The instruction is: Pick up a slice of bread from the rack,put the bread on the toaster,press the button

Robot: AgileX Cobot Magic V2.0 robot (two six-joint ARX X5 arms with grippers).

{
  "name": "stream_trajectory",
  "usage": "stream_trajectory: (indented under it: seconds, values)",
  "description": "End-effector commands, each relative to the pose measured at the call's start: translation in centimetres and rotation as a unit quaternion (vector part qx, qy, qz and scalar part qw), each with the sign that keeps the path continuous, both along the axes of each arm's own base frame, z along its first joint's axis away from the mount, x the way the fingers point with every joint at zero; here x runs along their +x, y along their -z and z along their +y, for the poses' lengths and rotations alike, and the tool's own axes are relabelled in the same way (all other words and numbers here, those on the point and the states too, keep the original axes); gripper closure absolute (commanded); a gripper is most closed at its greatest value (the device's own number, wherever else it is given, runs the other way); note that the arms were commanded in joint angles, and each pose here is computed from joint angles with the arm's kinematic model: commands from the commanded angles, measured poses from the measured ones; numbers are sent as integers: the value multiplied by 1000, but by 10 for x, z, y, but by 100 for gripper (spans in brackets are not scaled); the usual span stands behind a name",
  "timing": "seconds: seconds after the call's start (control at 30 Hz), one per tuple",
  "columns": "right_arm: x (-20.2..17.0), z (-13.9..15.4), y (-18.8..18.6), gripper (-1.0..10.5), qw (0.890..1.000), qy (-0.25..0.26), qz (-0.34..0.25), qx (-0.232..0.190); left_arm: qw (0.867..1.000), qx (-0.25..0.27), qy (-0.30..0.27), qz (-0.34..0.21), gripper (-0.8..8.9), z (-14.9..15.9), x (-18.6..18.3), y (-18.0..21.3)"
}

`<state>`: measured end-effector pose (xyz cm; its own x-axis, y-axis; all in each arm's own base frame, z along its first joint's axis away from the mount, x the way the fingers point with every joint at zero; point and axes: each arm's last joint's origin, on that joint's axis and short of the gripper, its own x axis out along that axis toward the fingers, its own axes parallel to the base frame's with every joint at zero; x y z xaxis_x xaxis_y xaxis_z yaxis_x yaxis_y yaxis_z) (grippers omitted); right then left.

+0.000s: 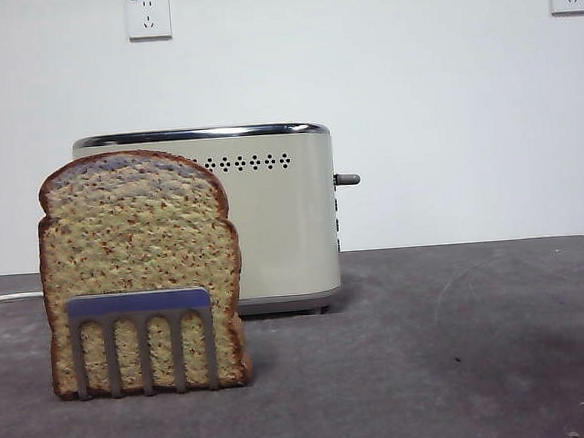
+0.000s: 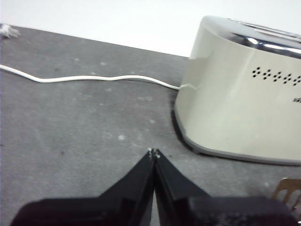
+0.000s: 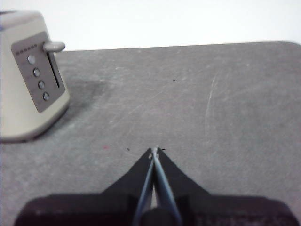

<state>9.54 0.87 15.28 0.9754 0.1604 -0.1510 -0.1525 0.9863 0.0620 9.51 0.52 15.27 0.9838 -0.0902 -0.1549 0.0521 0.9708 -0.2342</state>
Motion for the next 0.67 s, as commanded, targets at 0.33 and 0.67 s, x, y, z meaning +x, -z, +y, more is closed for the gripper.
stream_trajectory:
  seconds: [0.33, 0.67]
  values:
    - [-2, 2, -7, 958, 981, -12, 33, 190, 997, -65, 41, 3, 821, -3, 0, -1]
    - [-6, 2, -68, 959, 981, -23, -12, 190, 995, -56, 65, -52, 821, -5, -13, -57]
